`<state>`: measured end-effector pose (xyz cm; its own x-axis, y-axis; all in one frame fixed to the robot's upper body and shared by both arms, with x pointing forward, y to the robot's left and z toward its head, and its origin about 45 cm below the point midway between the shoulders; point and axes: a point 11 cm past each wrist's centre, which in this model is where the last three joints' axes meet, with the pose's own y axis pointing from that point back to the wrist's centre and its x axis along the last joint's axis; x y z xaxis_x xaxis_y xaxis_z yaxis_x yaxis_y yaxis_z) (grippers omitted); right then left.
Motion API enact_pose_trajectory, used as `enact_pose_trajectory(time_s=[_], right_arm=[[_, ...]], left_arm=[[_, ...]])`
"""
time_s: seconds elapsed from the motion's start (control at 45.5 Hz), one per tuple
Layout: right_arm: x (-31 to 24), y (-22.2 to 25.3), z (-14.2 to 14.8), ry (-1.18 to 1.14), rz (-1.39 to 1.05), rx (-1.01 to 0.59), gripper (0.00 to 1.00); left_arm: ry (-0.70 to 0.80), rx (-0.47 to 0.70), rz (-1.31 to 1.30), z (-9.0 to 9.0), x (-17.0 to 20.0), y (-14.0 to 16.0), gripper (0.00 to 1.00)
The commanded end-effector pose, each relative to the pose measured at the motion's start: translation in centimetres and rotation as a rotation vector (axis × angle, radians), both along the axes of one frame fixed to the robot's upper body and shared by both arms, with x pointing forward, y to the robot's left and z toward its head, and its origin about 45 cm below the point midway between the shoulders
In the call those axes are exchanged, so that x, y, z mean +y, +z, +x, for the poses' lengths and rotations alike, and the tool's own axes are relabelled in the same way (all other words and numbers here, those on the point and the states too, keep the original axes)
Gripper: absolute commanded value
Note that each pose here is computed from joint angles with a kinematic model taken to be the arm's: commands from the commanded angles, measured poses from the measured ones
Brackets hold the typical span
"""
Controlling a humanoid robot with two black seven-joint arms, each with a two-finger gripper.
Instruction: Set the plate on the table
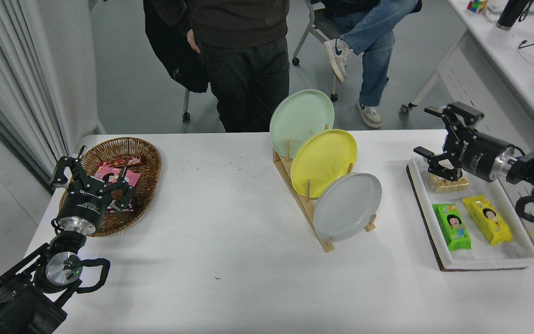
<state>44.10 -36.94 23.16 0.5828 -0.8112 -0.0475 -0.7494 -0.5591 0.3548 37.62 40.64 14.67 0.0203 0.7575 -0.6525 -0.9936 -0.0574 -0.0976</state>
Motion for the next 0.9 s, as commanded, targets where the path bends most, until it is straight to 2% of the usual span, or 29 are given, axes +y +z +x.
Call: enact_pose_trajectory(time_s=[0.0, 0.374, 0.484, 0.659, 0.791, 0.879], right_arm=[[1.9, -0.4, -1.5, 0.179, -0.062, 0.096, 1.0], [2.7, -1.3, -2.2, 0.204, -0.051, 0.127, 1.0], [3.2, -2.8, -2.5, 0.141, -0.097, 0.124, 1.0], [5.6, -6.5, -4.4, 0.035, -0.139, 0.169, 1.0], [8.0, -5.6, -4.4, -0.019, -0.099, 0.163, 1.0], [8.6, -4.5, -3.3, -0.103, -0.08, 0.147, 1.0]], left_arm=[[0.0, 0.0, 0.0, 0.0, 0.0, 0.0, 0.98], [0.0, 0.0, 0.0, 0.0, 0.0, 0.0, 0.98], [0.0, 0.0, 0.0, 0.0, 0.0, 0.0, 0.98], [0.0, 0.0, 0.0, 0.0, 0.0, 0.0, 0.98], [0.0, 0.0, 0.0, 0.0, 0.0, 0.0, 0.98], [0.0, 0.0, 0.0, 0.0, 0.0, 0.0, 0.98]])
